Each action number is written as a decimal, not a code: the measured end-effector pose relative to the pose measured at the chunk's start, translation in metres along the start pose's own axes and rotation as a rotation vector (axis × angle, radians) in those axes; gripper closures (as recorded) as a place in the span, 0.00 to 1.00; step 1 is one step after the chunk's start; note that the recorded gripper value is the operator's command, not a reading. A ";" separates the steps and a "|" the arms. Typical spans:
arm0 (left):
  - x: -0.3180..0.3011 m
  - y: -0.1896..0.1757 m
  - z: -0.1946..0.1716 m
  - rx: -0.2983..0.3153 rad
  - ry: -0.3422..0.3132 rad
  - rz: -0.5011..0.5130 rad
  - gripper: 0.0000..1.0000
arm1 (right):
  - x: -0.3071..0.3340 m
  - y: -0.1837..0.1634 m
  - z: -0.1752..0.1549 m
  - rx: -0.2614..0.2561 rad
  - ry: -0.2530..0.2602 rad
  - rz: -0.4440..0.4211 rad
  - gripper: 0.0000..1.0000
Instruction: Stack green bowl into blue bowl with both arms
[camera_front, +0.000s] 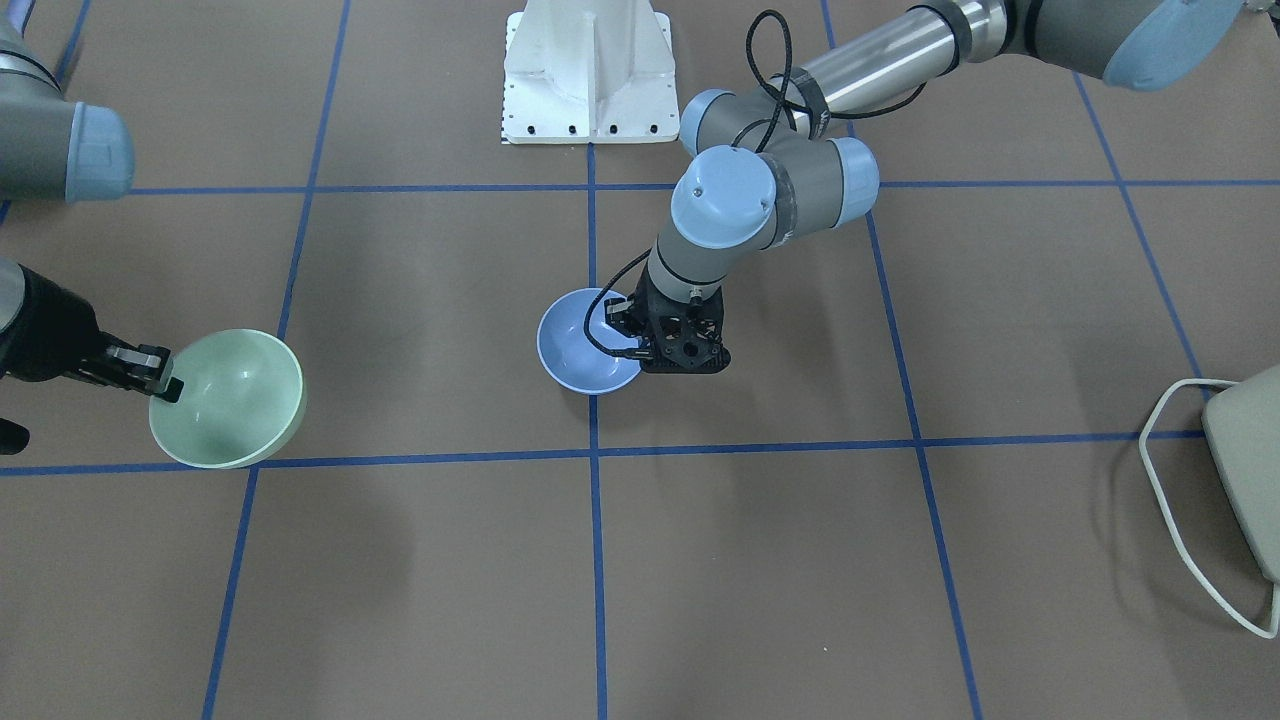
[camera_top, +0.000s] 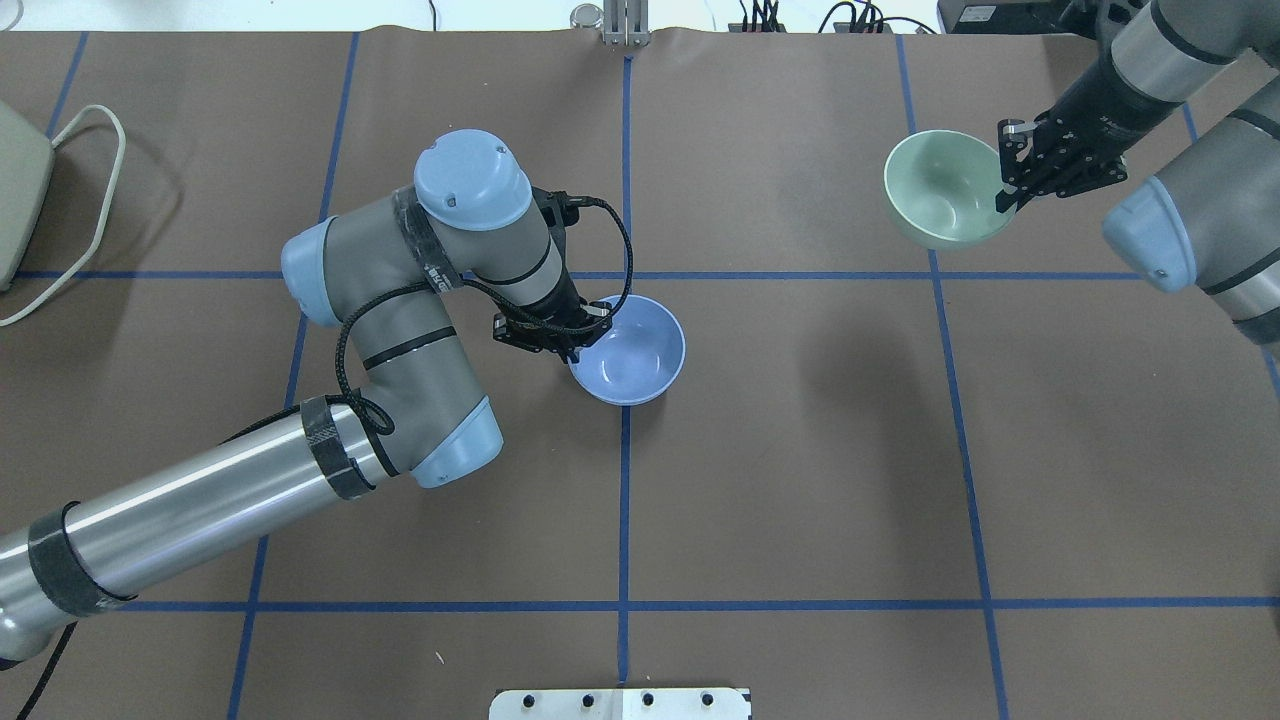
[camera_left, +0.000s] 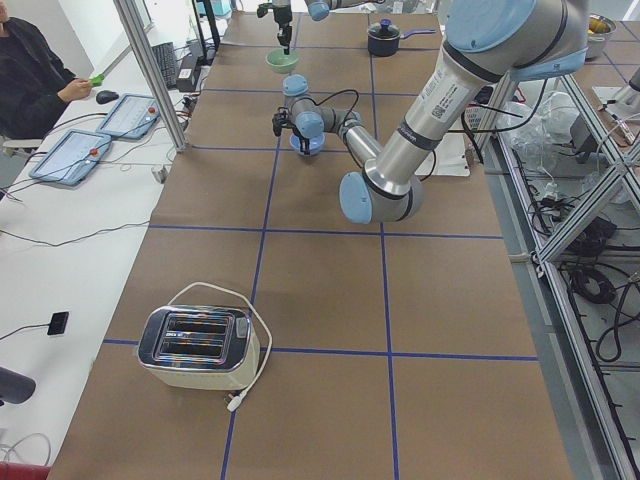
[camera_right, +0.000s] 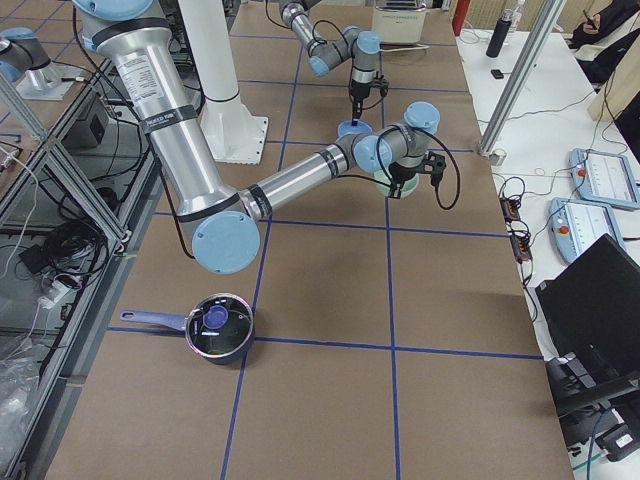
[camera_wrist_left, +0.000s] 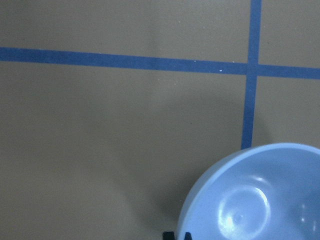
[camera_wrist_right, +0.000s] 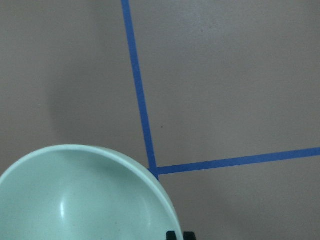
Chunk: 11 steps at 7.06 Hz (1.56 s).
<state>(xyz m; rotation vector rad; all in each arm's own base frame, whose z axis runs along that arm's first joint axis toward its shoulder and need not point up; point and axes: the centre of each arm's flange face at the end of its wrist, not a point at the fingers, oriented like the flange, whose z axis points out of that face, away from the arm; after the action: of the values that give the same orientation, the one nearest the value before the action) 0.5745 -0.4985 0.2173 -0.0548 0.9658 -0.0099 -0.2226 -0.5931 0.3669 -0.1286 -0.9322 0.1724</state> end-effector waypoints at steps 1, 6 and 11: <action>0.001 0.002 0.003 0.004 0.001 0.004 0.73 | -0.004 0.001 -0.002 -0.002 -0.006 0.006 1.00; -0.005 -0.009 -0.031 0.022 0.062 0.037 0.10 | -0.037 0.017 0.000 -0.013 -0.031 0.044 1.00; -0.187 -0.068 -0.217 0.032 0.100 0.138 0.09 | -0.179 0.109 0.074 -0.008 -0.085 0.107 1.00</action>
<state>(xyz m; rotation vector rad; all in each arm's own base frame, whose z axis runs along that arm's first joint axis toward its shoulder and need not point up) 0.2908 -0.5697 0.2519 0.0419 1.0671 0.0995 -0.3971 -0.5205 0.2495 -0.1796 -1.0115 0.2746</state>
